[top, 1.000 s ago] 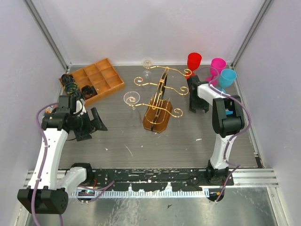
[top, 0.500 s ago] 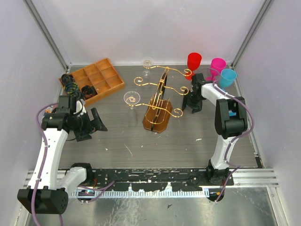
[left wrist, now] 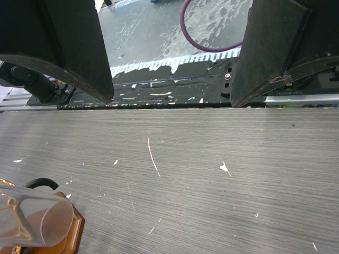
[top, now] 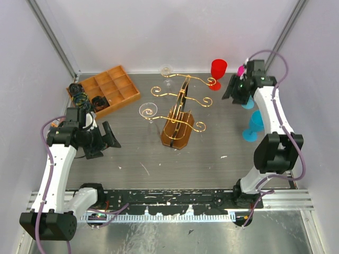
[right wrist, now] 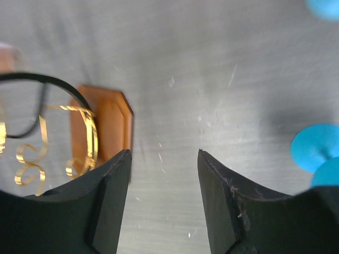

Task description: Take the wine glass off the wine glass rack

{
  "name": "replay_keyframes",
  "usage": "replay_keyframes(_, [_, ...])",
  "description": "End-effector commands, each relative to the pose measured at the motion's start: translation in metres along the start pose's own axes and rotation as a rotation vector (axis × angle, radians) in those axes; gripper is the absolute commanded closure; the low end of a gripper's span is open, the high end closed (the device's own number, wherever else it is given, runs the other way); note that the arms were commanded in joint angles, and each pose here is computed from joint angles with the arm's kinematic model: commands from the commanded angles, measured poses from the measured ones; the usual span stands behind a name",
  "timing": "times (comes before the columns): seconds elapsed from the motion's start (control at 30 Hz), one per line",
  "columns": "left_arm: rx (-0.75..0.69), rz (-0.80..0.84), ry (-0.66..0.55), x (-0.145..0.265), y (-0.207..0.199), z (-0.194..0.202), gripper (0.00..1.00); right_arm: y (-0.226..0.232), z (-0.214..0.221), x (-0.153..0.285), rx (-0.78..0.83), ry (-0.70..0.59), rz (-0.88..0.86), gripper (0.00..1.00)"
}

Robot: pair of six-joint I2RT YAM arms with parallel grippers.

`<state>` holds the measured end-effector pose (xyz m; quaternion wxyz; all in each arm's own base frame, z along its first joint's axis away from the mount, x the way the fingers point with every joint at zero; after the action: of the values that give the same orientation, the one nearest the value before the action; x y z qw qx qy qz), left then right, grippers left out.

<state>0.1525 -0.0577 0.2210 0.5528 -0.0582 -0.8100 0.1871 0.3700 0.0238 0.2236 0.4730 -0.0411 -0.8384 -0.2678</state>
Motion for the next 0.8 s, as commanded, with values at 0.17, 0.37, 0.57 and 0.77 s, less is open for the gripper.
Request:
replay_keyframes(0.17, [-0.015, 0.002, -0.024, 0.006, -0.001, -0.001, 0.02, 0.08, -0.088, 0.159, 0.107, -0.529, -0.158, 0.45])
replay_keyframes(0.37, [-0.002, 0.014, -0.045, 0.01, -0.004, -0.004, 0.02, 0.13, -0.055, 0.127, 0.174, -0.317, -0.374, 0.48])
replay_keyframes(0.57, [-0.002, 0.025, -0.105, 0.02, -0.01, -0.012, 0.02, 0.154, -0.032, 0.102, 0.21, -0.24, -0.42, 0.47])
replay_keyframes(0.77, [-0.008, 0.126, -0.397, 0.051, -0.042, -0.082, 0.01, 0.188, -0.013, 0.109, 0.249, -0.221, -0.505, 0.47])
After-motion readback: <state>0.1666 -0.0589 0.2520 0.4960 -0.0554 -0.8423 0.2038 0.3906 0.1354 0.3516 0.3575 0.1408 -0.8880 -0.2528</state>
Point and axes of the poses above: each gripper's point midway between its finger pads, its own x axis back along the fingers, its own y axis along the line the jaws close on, z = x × y, the point moved 5 cm from there along x, back along the fingers, and after that the axes turned 9 degrees about -x, right-handed, at the moved point
